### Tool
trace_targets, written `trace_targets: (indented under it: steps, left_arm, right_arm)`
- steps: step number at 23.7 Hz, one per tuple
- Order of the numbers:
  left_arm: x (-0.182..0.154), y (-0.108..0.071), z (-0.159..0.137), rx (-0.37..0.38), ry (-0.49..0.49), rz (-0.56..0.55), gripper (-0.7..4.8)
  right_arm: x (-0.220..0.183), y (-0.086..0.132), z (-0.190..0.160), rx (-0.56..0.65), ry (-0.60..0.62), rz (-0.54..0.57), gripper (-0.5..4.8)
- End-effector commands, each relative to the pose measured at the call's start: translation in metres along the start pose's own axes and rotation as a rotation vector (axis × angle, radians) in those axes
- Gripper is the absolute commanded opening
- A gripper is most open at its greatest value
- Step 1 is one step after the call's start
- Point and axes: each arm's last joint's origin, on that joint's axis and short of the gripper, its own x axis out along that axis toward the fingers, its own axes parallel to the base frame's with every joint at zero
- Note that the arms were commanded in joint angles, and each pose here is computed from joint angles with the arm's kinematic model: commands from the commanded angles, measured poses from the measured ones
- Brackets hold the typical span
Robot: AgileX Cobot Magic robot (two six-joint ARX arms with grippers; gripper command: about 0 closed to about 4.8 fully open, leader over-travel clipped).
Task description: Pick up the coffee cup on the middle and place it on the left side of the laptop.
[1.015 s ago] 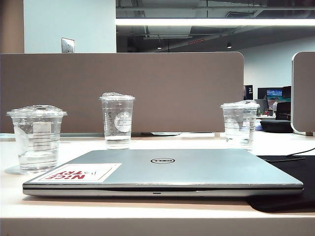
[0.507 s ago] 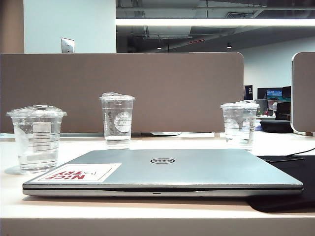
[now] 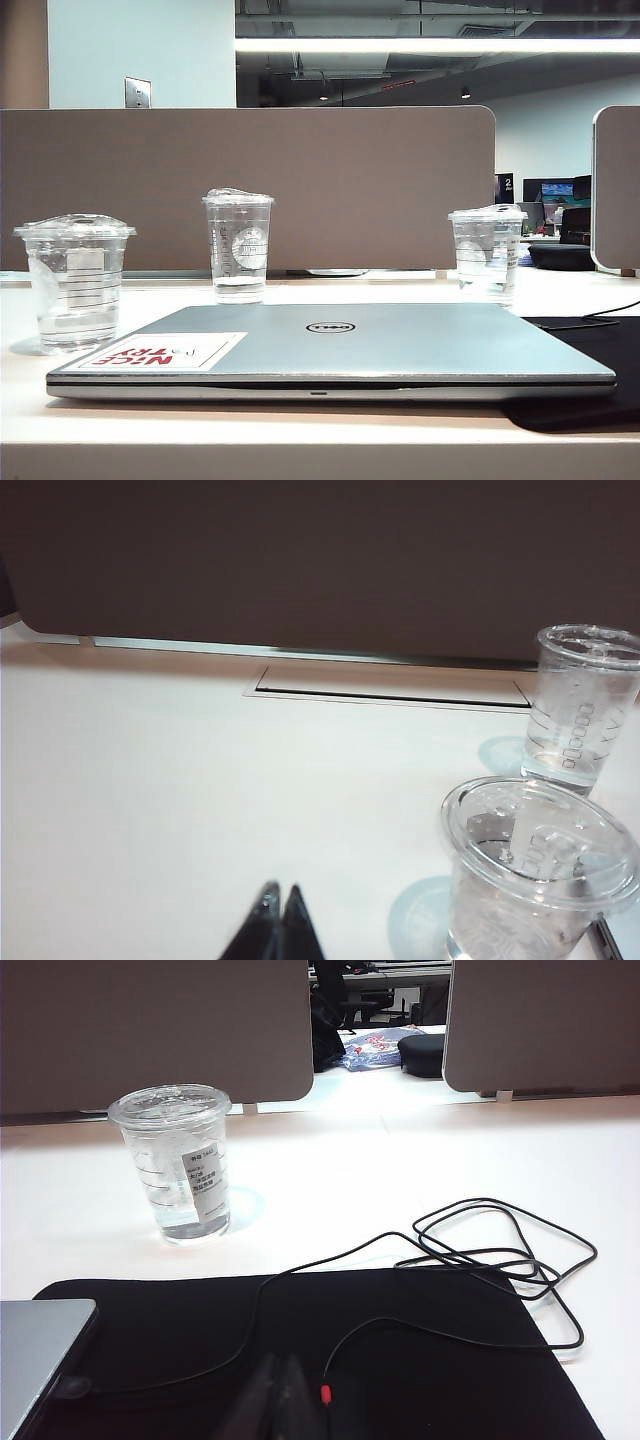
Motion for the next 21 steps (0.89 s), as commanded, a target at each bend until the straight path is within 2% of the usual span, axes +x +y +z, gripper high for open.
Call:
trace_targets:
  steps: [1,9,17,21]
  left_arm:
    - [0.000,0.000,0.003,0.000,-0.014,0.009,-0.05]
    - [0.000,0.001,0.002,0.000,-0.010,0.033,-0.05]
    - [0.000,0.001,0.000,0.000,0.002,0.026,-0.05]
    - [0.000,0.001,-0.001,-0.001,0.013,0.026,-0.05]
  right_arm:
    - [0.000,0.000,0.000,-0.001,-0.013,0.000,-0.05]
    - [0.000,0.001,0.000,-0.001,-0.013,0.008,-0.05]
    - [0.000,0.013,0.000,-0.003,-0.009,0.135,-0.05]
    - [-0.001,0.014,0.000,-0.003,-0.009,0.144,-0.05]
